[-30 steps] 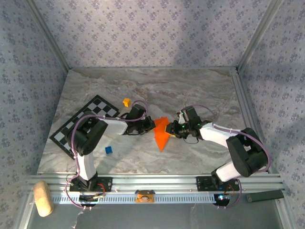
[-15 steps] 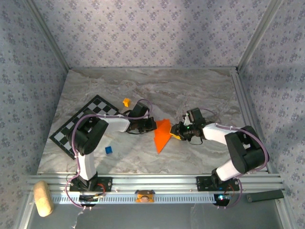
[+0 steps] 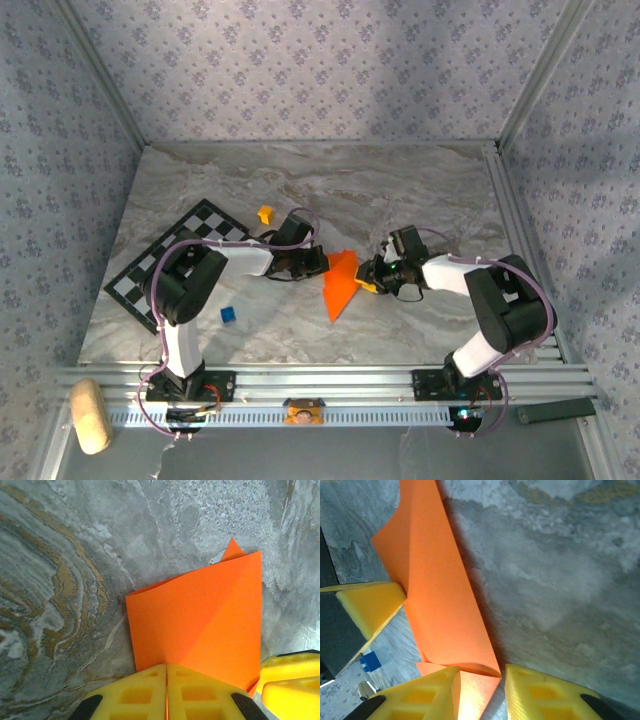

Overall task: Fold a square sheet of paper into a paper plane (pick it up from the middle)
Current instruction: Fold the wing for the fifth time at the center of the table.

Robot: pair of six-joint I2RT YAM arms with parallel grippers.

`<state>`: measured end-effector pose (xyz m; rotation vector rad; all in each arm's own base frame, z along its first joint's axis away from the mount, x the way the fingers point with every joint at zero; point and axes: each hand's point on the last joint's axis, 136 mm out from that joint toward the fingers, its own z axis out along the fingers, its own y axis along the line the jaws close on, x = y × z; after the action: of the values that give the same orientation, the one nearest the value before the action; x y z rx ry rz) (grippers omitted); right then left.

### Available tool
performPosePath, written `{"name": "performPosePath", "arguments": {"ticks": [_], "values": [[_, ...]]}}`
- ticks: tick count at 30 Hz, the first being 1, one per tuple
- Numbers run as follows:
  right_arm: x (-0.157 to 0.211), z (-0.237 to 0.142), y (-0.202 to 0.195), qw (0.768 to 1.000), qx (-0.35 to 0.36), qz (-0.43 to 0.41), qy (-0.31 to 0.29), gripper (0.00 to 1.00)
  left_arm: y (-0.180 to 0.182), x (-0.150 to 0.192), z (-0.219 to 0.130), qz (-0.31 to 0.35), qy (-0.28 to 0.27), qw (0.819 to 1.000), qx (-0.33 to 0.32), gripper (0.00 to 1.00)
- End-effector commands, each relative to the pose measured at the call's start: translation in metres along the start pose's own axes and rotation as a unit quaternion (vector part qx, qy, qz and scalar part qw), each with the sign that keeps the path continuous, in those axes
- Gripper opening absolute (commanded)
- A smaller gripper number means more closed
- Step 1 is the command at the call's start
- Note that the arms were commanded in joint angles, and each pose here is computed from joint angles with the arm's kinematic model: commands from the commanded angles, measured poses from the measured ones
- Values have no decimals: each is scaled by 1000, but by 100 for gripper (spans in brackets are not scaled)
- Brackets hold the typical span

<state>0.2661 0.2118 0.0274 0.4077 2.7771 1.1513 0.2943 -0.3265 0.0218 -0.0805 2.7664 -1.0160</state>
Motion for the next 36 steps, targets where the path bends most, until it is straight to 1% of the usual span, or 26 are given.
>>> {"name": "performPosePath", "arguments": {"ticks": [1, 9, 13, 19, 24, 29, 36], "values": [[-10, -1, 15, 1000, -24, -6, -4, 30, 12, 11, 5, 0, 24, 999, -24, 8], [-18, -6, 23, 999, -44, -29, -3, 29, 12, 11, 6, 0, 24, 999, -24, 8], [-17, -6, 30, 997, -64, -50, 13, 29, 12, 11, 6, 0, 24, 999, -22, 8], [-16, -1, 31, 994, -76, -68, 47, 28, 12, 11, 7, 1, 25, 999, -22, 8], [-19, -1, 28, 993, -77, -72, 58, 28, 11, 11, 6, 0, 24, 999, -21, 8], [-17, 1, 31, 988, -97, -86, 79, 28, 11, 11, 6, 0, 25, 999, -23, 8], [-18, 5, 27, 988, -97, -86, 88, 27, 10, 10, 5, 4, 25, 999, -22, 8]]}}
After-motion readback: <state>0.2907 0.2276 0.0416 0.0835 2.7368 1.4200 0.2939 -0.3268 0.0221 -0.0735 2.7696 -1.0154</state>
